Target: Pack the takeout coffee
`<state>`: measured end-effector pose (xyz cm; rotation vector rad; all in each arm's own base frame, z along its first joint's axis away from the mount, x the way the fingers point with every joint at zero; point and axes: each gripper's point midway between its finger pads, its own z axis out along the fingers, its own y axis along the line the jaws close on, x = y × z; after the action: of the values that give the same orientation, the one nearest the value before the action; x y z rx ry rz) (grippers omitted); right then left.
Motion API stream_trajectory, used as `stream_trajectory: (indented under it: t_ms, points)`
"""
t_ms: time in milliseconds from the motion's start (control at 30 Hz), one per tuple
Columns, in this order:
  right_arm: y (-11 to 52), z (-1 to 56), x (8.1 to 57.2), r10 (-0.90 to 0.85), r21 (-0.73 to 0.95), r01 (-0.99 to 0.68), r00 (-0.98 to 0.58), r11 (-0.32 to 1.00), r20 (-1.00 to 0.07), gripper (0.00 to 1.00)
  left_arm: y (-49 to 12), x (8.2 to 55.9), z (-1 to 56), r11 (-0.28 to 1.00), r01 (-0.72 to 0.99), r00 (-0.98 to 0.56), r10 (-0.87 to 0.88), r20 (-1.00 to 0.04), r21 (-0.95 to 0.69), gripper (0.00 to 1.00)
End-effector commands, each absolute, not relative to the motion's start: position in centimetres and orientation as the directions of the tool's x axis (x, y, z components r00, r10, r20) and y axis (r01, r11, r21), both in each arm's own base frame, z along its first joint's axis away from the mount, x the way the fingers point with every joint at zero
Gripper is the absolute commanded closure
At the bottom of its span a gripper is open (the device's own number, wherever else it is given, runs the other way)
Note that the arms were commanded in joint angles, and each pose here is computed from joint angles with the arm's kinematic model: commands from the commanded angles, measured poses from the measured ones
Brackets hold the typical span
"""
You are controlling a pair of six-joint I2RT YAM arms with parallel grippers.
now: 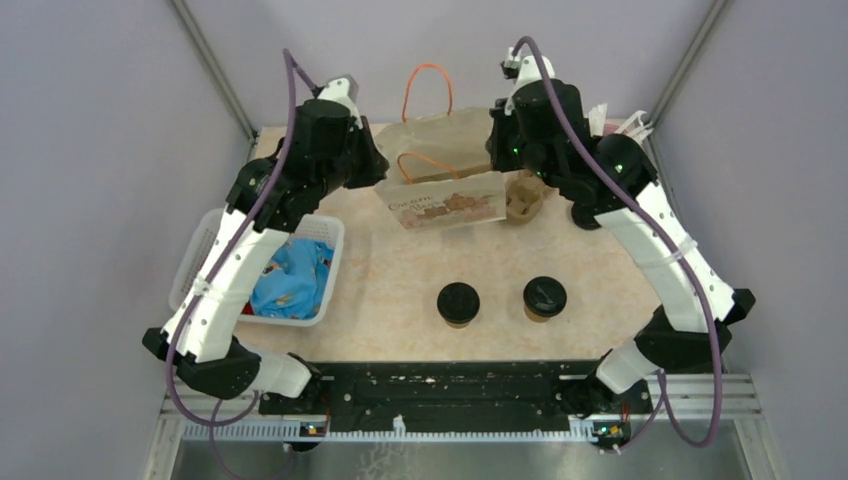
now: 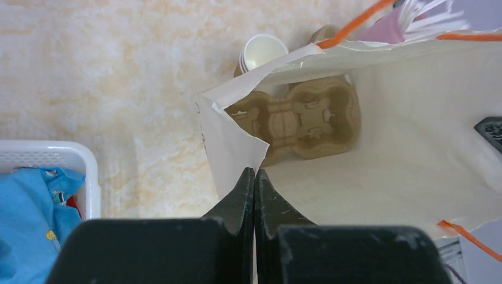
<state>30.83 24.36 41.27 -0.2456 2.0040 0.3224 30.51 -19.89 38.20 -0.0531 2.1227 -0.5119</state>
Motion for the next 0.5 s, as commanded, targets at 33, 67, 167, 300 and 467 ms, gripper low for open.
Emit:
stream_trajectory:
  t_ms: [33, 67, 167, 300, 467]
  points:
    - [24.8, 40.1, 31.1, -0.014, 0.138, -0.3, -0.454, 0.944, -0.891, 1.0, -19.1, 30.6, 39.6, 0.919, 0.126, -0.546, -0.251, -0.799, -0.374, 1.0]
    - [24.9, 39.1, 31.4, -0.021, 0.128, -0.295, -0.456, 0.947, -0.89, 1.0, -19.1, 30.8, 38.7, 0.923, 0.119, -0.554, -0.244, -0.796, -0.366, 1.0]
    - [24.8, 35.5, 32.6, 0.006, 0.162, -0.264, -0.506, 0.951, -0.862, 1.0, -18.5, 30.5, 34.4, 0.938, 0.071, -0.608, -0.23, -0.76, -0.34, 0.81]
    - [23.8, 32.4, 32.7, -0.056, 0.099, -0.252, -0.544, 0.963, -0.837, 0.57, -16.9, 30.0, 32.2, 0.94, 0.026, -0.637, -0.246, -0.731, -0.34, 0.33]
    - [23.0, 34.7, 31.8, -0.068, 0.091, -0.274, -0.52, 0.957, -0.851, 0.31, -15.7, 30.0, 33.7, 0.945, 0.014, -0.603, -0.254, -0.757, -0.328, 0.15]
